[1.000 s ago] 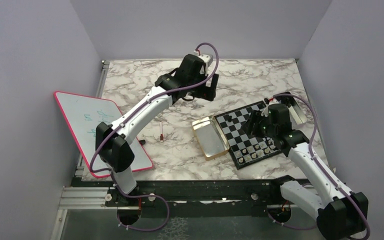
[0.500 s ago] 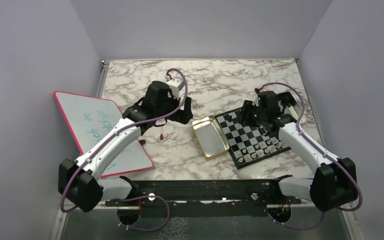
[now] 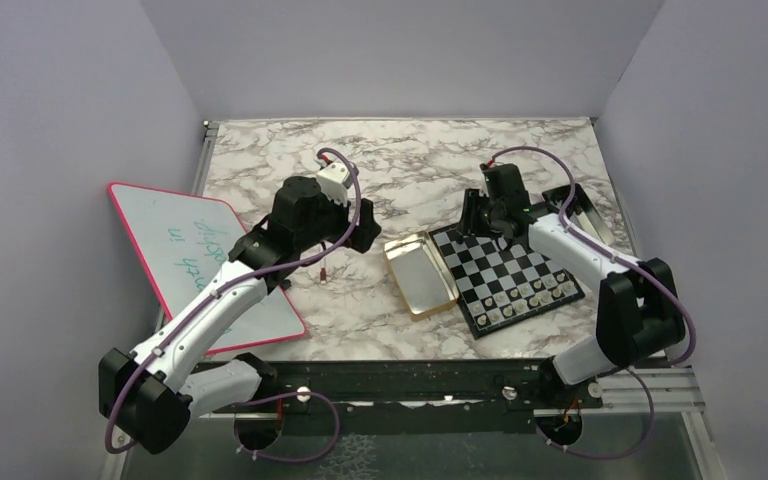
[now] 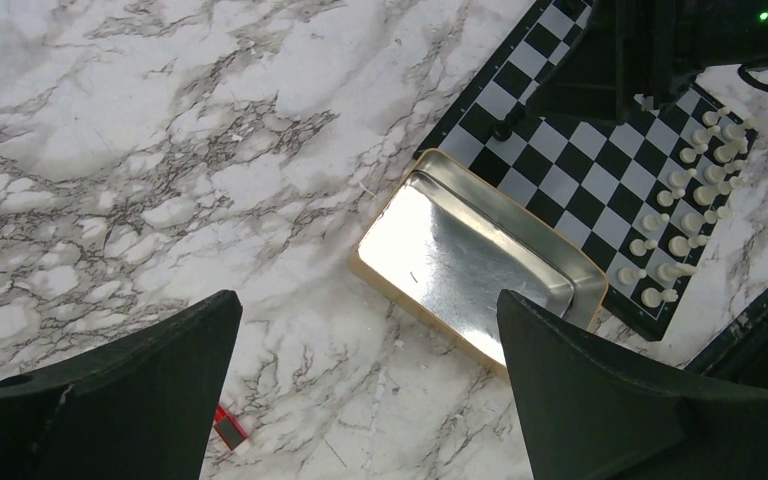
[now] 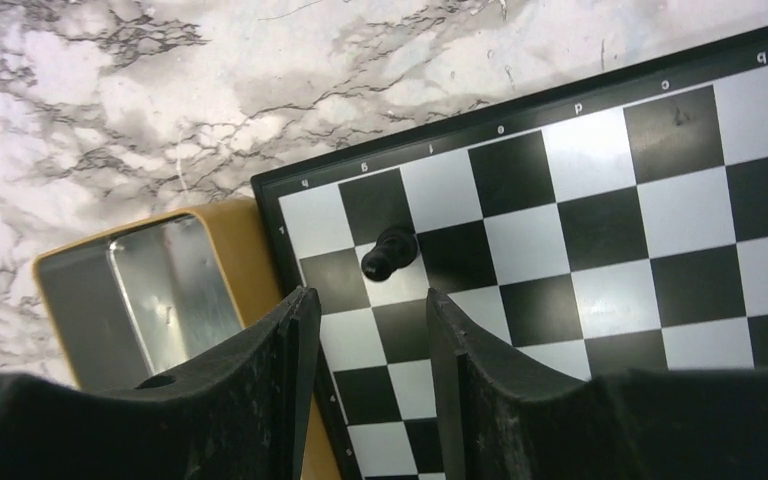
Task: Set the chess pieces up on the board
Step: Pick up the chess piece from the chessboard.
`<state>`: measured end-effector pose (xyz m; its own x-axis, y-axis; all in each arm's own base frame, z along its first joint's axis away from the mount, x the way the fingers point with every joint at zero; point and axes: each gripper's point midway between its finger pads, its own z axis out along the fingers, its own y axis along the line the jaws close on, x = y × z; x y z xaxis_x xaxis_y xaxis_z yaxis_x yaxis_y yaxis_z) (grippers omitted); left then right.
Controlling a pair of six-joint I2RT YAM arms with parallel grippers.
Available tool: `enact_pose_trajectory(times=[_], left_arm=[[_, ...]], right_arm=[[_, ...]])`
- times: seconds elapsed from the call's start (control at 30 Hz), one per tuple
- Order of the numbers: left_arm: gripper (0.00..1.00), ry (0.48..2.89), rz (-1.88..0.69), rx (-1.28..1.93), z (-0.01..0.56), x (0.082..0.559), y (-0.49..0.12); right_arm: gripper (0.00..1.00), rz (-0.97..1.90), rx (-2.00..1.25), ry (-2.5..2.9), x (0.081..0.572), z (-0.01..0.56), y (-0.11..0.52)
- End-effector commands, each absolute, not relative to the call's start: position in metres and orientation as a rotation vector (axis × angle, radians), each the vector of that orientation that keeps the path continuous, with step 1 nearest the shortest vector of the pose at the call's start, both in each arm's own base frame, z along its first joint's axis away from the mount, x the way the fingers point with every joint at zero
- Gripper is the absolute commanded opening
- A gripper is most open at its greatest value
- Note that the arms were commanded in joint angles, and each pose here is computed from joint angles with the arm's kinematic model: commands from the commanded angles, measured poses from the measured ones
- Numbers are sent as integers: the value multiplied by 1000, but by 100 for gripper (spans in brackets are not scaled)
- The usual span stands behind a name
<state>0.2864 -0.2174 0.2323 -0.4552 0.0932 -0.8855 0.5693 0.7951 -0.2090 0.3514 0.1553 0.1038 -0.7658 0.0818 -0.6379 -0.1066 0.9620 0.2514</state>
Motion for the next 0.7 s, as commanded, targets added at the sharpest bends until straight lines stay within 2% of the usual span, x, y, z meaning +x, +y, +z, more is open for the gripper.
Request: enact_pose_trajectory(times=[0.0, 0.13, 0.43, 0.67], left_arm=[[99, 1919, -556, 472, 248, 292, -210], [99, 1919, -560, 476, 248, 291, -211], [99, 1922, -553, 475, 247, 292, -210], [99, 1923, -543, 471, 246, 292, -208]], right_arm=[[47, 263, -73, 2417, 370, 99, 157], [46, 198, -74, 2439, 376, 87, 154], [37, 201, -107, 2491, 374, 64, 161], [23, 187, -113, 2477, 378, 67, 161]])
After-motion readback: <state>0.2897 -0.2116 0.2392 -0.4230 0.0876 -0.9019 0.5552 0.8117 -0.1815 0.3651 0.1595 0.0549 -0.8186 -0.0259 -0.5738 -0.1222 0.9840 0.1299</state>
